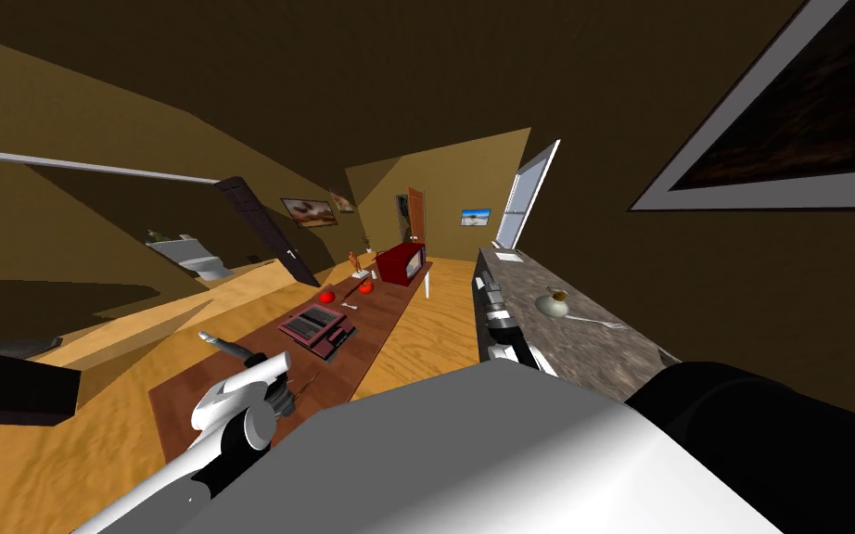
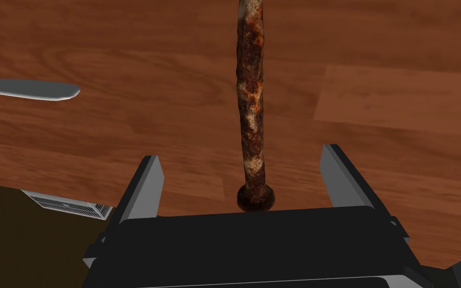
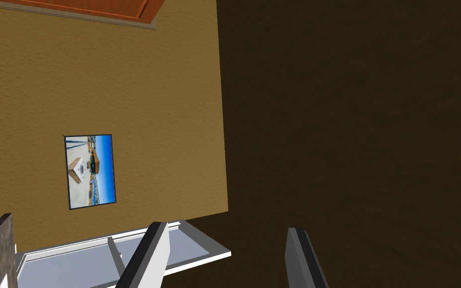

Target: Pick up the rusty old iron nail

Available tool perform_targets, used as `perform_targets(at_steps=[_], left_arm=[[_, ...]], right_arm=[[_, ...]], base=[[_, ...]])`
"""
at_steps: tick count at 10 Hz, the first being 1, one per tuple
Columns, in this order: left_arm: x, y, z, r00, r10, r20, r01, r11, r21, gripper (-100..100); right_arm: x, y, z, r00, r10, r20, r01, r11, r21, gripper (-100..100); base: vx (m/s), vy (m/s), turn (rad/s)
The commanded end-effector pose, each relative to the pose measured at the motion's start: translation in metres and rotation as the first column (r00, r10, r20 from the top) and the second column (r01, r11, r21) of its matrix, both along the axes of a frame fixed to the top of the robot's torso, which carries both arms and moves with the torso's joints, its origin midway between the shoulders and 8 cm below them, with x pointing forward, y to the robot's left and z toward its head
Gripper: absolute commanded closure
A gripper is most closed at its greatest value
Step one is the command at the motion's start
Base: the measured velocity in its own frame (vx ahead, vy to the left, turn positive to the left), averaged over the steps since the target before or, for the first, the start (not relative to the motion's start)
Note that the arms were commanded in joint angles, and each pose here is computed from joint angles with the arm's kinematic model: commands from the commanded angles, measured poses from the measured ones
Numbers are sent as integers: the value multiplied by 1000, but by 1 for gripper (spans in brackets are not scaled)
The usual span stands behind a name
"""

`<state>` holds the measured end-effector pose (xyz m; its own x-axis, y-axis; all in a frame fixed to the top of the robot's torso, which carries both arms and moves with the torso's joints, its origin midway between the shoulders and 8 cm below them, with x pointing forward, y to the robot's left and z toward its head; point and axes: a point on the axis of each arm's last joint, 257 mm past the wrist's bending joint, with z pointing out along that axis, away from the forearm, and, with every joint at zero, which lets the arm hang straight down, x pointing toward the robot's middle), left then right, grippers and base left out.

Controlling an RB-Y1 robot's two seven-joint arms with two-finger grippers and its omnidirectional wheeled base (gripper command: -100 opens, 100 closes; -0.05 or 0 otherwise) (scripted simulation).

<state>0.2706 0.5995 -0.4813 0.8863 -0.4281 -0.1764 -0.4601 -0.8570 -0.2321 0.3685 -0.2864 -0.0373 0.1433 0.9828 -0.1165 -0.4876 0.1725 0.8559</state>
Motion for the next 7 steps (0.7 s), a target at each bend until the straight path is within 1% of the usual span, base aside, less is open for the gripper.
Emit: perform_targets(at_steps=[1, 3, 4, 5, 6, 7], left_arm=[[-10, -7, -3, 999, 29, -24, -29, 999, -30, -100], [-20, -16, -7, 997, 61, -55, -65, 996, -67, -100], [-16, -13, -5, 998, 50, -44, -52, 997, -55, -100], [-17, -14, -6, 998, 53, -47, -55, 997, -58, 0], [-18, -21, -15, 997, 65, -46, -67, 996, -57, -100], [-18, -25, -20, 996, 71, -45, -73, 996, -57, -100]], right_arm=[[0, 0, 0, 1000, 0, 0, 0, 1000, 0, 0], [0, 0, 0, 1000, 0, 0, 0, 1000, 0, 0], [0, 0, 0, 1000, 0, 0, 0, 1000, 0, 0], [0, 0, 0, 1000, 0, 0, 0, 1000, 0, 0], [0, 0, 0, 1000, 0, 0, 0, 1000, 0, 0], [0, 0, 0, 1000, 0, 0, 0, 1000, 0, 0]], base=[[27, 33, -62], [30, 38, -99], [15, 19, -23], [0, 0, 0], [-21, 55, -80], [-49, 82, -104]])
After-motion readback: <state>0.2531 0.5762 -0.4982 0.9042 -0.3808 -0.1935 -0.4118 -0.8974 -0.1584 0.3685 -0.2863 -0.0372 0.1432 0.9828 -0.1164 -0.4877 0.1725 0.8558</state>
